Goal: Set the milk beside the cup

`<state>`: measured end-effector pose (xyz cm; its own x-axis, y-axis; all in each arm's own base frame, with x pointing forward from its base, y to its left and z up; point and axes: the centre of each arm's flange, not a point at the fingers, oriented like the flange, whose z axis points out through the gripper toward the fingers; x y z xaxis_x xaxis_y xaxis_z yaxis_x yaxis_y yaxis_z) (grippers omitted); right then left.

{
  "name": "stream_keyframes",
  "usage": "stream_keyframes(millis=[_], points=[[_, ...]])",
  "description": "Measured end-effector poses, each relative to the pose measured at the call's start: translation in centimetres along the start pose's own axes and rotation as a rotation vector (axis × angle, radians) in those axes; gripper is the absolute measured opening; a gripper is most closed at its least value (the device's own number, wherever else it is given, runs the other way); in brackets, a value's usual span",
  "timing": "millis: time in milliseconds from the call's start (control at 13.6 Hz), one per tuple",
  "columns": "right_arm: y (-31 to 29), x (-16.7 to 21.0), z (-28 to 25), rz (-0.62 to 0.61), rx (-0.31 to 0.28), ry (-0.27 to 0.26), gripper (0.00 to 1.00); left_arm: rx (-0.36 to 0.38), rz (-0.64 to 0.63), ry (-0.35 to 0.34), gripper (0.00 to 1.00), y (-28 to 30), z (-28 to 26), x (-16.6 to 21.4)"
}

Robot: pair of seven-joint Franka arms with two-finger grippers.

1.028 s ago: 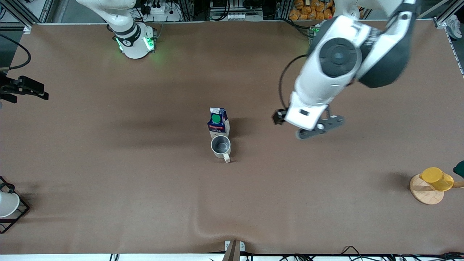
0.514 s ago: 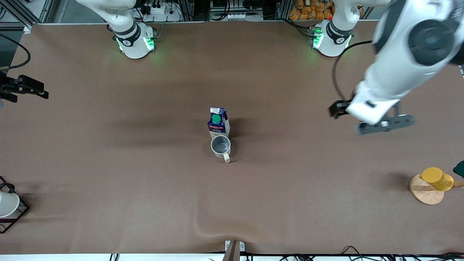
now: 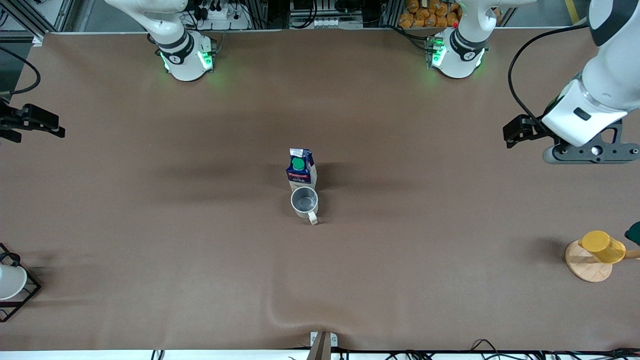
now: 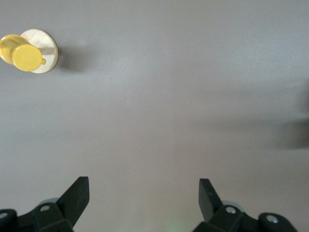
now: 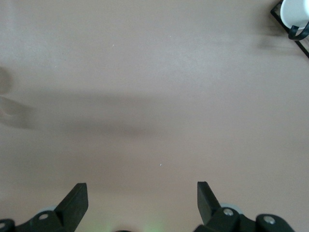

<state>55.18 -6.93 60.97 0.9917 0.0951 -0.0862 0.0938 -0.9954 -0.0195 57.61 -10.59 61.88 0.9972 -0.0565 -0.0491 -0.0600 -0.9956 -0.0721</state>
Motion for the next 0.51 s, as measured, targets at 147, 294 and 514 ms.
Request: stream_keyframes(millis=[147, 294, 514], points=[[-0.4, -0.3, -0.9, 0.065, -0.002, 0.016, 1.00, -0.081, -0.032, -0.009, 1.00, -1.6, -0.1, 0.0], [-2.4, -0.7, -1.8, 0.096, -0.003, 0.013, 1.00, -0.124, -0.056, -0.003, 1.00, -5.1, 0.0, 0.2], [-3.7, -1.1, -2.1, 0.101, -0.003, 0.000, 1.00, -0.120, -0.054, 0.006, 1.00, -7.0, 0.7, 0.5]])
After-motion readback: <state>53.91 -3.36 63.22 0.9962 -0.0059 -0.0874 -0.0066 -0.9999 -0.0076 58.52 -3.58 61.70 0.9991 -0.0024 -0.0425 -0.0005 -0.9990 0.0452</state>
